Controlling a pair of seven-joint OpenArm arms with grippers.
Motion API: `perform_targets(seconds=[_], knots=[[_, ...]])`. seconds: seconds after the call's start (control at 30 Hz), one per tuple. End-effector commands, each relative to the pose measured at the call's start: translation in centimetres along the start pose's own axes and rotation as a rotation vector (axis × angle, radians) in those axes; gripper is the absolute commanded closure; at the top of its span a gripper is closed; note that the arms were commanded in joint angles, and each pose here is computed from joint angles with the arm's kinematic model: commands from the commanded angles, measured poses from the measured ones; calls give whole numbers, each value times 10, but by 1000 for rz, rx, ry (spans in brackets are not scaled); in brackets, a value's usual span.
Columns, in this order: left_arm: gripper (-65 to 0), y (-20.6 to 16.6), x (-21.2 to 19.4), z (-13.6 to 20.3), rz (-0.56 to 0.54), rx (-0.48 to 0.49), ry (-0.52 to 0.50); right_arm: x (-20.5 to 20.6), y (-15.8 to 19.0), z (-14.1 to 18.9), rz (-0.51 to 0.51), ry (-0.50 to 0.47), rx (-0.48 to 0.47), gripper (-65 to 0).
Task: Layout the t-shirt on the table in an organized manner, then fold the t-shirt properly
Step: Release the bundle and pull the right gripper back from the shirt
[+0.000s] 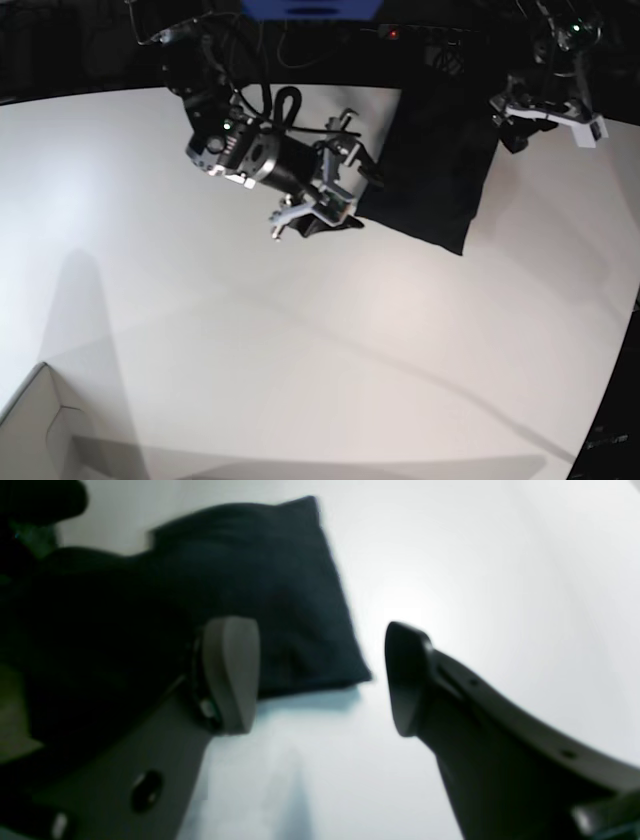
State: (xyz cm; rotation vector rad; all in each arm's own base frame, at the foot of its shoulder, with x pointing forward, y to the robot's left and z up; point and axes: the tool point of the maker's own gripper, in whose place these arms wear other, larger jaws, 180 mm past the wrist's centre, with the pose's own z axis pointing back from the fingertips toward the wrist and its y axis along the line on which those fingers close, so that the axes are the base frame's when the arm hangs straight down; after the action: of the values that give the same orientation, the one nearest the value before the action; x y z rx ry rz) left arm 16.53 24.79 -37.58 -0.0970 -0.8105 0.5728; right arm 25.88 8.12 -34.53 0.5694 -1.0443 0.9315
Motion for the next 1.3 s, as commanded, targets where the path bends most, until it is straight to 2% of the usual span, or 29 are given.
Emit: perform_targets(seconds=[0.0, 0.3, 0.4, 0.63, 0.8, 0.93, 1.13, 1.27], knots=[[-412, 3, 5, 6, -5, 5, -23, 20, 1, -3, 1, -68, 10, -331], [-412, 35, -20, 26, -10, 89, 45, 41, 28, -35, 44, -88, 120, -59], [-412, 38, -36, 27, -8, 91, 92, 38, 34, -52, 34, -67, 156, -13], [-411, 44, -71, 23, 23, 97, 187, 26, 35, -85, -17, -5, 202, -6], [-411, 45, -72, 27, 20, 98, 189, 8, 17, -100, -30, 73, 205, -3], [-411, 46, -71, 28, 15, 100, 189, -4, -5, -100, -12, 119, 185, -3], [-411, 44, -70, 27, 18, 96, 185, -5, -33, -89, -22, 69, 131, -4], [-411, 38, -67, 24, 20, 80, 175, -14, -71, -77, -115, 53, 32, -6]])
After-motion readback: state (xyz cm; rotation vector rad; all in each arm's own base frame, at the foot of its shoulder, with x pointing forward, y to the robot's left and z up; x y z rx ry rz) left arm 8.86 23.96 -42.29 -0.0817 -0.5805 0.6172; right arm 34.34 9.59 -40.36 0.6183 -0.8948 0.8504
